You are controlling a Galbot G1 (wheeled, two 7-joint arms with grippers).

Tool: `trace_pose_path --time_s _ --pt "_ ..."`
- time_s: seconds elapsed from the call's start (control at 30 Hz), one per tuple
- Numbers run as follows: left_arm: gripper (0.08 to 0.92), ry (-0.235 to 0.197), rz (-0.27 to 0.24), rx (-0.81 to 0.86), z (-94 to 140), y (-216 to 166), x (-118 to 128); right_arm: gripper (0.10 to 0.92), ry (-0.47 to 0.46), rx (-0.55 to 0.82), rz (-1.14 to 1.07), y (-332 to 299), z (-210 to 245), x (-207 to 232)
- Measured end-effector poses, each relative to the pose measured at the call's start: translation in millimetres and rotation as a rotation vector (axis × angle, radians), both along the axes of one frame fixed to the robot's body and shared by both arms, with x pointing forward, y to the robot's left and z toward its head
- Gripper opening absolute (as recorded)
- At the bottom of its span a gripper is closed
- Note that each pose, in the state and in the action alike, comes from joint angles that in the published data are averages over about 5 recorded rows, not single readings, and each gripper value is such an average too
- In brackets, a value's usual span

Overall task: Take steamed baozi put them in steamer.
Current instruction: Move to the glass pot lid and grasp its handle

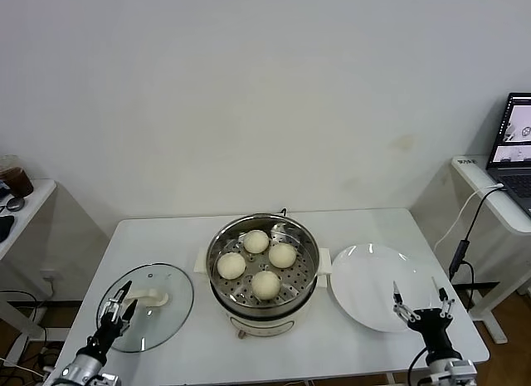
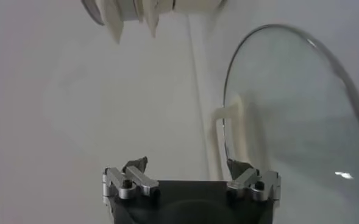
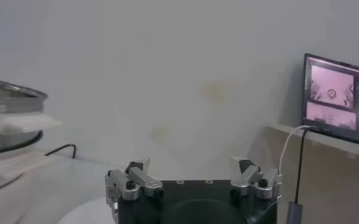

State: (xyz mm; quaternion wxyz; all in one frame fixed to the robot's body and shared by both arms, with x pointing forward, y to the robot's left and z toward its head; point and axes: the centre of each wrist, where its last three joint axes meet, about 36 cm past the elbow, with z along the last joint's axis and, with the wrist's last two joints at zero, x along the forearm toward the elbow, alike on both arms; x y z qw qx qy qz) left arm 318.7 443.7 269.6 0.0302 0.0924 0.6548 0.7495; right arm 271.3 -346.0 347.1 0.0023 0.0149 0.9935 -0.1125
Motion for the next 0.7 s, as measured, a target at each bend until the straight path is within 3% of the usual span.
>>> trace_pose_path --time_s 0.47,0.7 --pt "0.813 0.022 -0.017 0.014 -6.2 6.2 42.2 0.823 0.012 -0.001 0.01 3.7 0.3 -6.6" --pt "0.638 0.047 -0.009 0.011 -12.0 9.4 47.9 0.823 0.014 0.001 0.018 7.5 0.2 -8.2"
